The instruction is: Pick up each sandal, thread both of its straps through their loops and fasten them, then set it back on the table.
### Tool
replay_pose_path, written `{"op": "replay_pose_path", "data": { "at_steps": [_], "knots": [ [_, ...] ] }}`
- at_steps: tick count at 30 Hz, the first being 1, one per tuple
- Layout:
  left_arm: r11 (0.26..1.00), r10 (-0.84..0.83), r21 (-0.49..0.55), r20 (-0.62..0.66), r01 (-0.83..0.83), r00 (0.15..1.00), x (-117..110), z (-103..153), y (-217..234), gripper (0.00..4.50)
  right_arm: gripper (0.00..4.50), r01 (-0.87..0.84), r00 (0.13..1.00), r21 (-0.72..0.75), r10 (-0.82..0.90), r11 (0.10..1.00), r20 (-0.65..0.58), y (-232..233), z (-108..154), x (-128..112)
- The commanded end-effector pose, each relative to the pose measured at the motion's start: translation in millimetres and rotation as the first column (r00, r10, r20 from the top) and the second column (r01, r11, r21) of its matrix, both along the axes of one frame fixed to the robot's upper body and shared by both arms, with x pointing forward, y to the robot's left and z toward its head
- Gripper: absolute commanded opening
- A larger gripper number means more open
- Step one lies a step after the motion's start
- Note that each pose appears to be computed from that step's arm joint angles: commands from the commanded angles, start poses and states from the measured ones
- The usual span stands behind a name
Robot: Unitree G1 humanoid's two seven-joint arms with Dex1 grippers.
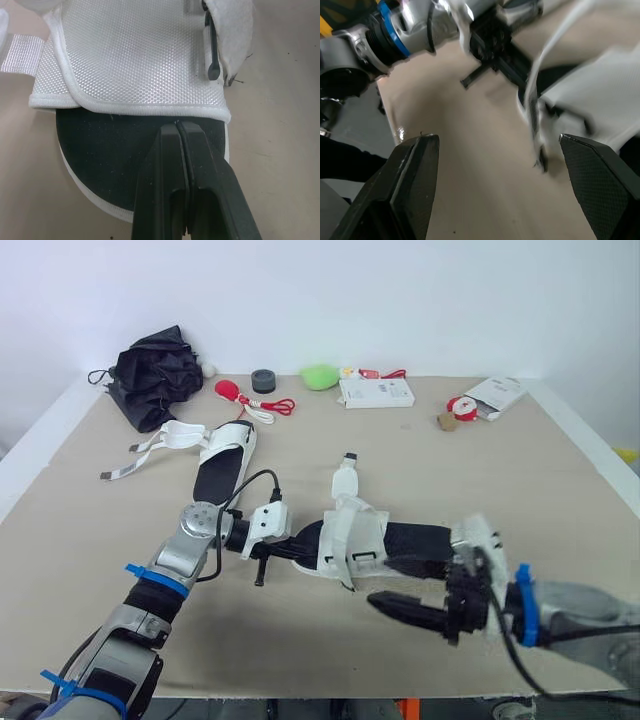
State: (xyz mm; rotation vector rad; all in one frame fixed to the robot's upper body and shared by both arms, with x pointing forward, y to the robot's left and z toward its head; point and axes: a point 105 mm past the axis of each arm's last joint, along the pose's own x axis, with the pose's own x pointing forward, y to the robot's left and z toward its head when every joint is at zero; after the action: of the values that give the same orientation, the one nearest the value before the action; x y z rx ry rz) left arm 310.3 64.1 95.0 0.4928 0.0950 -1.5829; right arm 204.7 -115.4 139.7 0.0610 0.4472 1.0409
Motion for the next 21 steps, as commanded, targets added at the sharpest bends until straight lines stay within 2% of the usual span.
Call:
{"op": "replay_pose_path", "data": {
  "at_steps": [1, 5, 11, 16, 21],
  "knots": [
    [0.995, 0.000, 0.104, -0.099, 0.010, 0.995, -10.6, -31.0, 6.1, 0.00, 4.13, 0.085, 0.993, -0.126, -0.074, 0.988, 0.087, 0.0, -17.8, 14.3],
    [0.994, 0.001, 0.107, -0.098, 0.010, 0.995, -10.2, -30.2, 6.3, 0.00, 4.13, 0.171, 0.982, -0.127, -0.159, 0.977, 0.099, -1.8, -28.9, 33.2],
    [0.994, 0.002, 0.111, -0.094, 0.009, 0.996, -8.7, -29.8, 6.8, 0.00, 4.13, 0.137, 0.986, -0.121, -0.125, 0.983, 0.107, 11.0, -30.5, 34.5],
    [0.994, 0.001, 0.113, -0.092, 0.010, 0.996, -8.3, -29.6, 6.8, 0.00, 4.13, 0.084, 0.996, -0.004, -0.084, 0.996, 0.019, 25.4, -18.0, 33.2],
    [0.994, 0.003, 0.113, -0.089, 0.007, 0.996, -8.0, -28.9, 7.5, 0.00, 4.13, 0.039, 0.999, 0.015, -0.038, 0.999, -0.015, 32.5, -14.6, 30.5]
  ]
}}
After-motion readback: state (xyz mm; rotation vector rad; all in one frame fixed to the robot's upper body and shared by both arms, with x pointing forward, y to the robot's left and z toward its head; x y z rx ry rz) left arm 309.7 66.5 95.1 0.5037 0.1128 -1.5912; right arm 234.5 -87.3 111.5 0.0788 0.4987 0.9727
